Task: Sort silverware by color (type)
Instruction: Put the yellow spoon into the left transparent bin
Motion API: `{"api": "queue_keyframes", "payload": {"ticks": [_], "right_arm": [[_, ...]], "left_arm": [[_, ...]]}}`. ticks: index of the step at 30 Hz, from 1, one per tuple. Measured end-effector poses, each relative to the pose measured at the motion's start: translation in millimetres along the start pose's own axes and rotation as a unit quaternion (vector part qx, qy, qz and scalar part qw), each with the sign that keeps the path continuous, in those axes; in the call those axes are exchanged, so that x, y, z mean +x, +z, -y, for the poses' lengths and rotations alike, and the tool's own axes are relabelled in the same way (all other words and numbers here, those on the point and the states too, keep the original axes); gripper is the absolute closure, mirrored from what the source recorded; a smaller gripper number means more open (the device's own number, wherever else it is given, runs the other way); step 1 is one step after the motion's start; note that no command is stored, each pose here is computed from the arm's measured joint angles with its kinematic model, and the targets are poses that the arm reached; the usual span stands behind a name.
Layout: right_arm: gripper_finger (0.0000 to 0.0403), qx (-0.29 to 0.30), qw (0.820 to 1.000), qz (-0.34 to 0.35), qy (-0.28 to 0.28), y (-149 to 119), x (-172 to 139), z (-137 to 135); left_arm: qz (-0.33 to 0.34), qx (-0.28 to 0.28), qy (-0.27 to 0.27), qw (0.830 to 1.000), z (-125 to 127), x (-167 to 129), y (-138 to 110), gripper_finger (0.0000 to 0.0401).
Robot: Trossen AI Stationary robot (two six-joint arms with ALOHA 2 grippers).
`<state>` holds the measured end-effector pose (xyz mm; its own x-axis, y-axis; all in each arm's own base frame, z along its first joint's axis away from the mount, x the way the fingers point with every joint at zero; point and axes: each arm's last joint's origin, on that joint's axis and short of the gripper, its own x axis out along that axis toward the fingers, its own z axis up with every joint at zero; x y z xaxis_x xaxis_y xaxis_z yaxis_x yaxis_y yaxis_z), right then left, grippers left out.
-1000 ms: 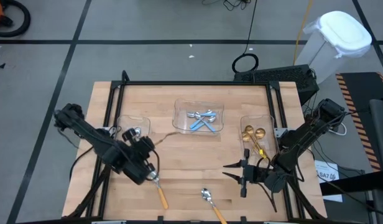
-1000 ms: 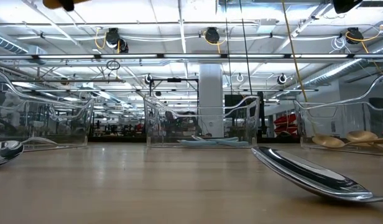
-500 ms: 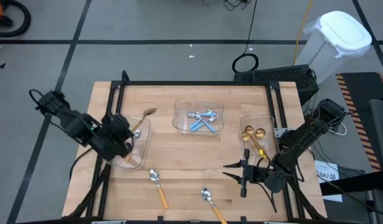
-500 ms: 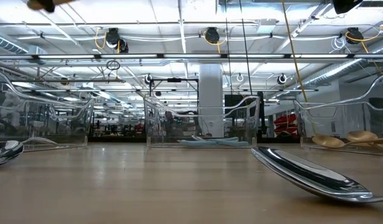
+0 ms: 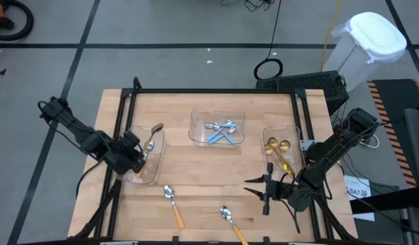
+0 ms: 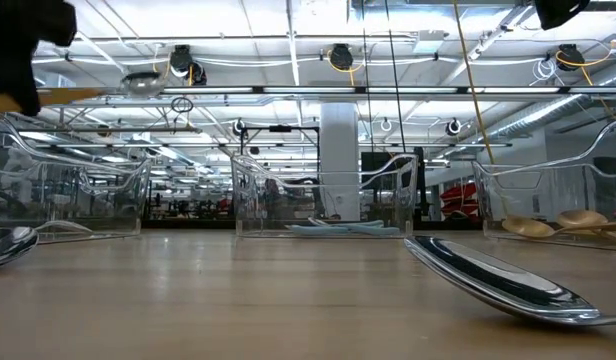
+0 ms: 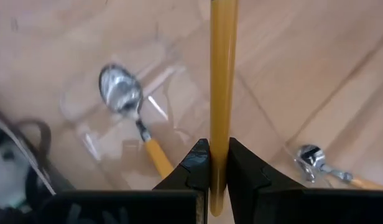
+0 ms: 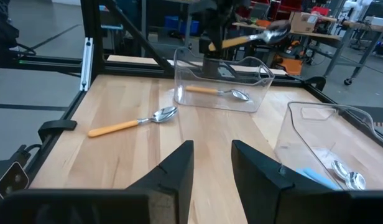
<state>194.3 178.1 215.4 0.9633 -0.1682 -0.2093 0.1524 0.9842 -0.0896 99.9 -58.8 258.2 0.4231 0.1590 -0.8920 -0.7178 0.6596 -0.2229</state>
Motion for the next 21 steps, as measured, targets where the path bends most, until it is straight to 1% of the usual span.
{"api": "queue_keyframes", "payload": {"ticks": [3, 7, 9, 13, 18, 21], "right_arm": [[0.0298, -0.001, 1.000, 0.000, -0.001, -0.2, 0.0, 0.1], [0.0298, -0.001, 1.000, -0.001, -0.001, -0.2, 0.1, 0.1], [0.0298, -0.001, 1.000, -0.001, -0.001, -0.2, 0.1, 0.1], [0.0298, -0.001, 1.000, -0.001, 0.000, -0.2, 0.0, 0.1], [0.0298, -0.001, 1.000, -0.001, 0.000, -0.2, 0.0, 0.1], [0.0298, -0.001, 1.000, -0.001, 0.000, -0.2, 0.0, 0.0]], "left_arm": [[-0.006, -0.044, 0.007, 0.999, -1.8, 9.9, -6.0, 0.0373], [-0.047, -0.076, 0.005, 0.996, -2.6, 21.2, -14.7, 0.0367], [-0.060, -0.081, 0.007, 0.995, -3.8, 26.1, -19.4, 0.0362], [-0.069, -0.094, -0.011, 0.993, -1.6, 32.2, -26.1, 0.0358], [-0.072, -0.104, -0.002, 0.992, 0.3, 35.2, -30.1, 0.0356], [-0.072, -0.121, 0.017, 0.990, 3.3, 39.5, -31.9, 0.0355]]}}
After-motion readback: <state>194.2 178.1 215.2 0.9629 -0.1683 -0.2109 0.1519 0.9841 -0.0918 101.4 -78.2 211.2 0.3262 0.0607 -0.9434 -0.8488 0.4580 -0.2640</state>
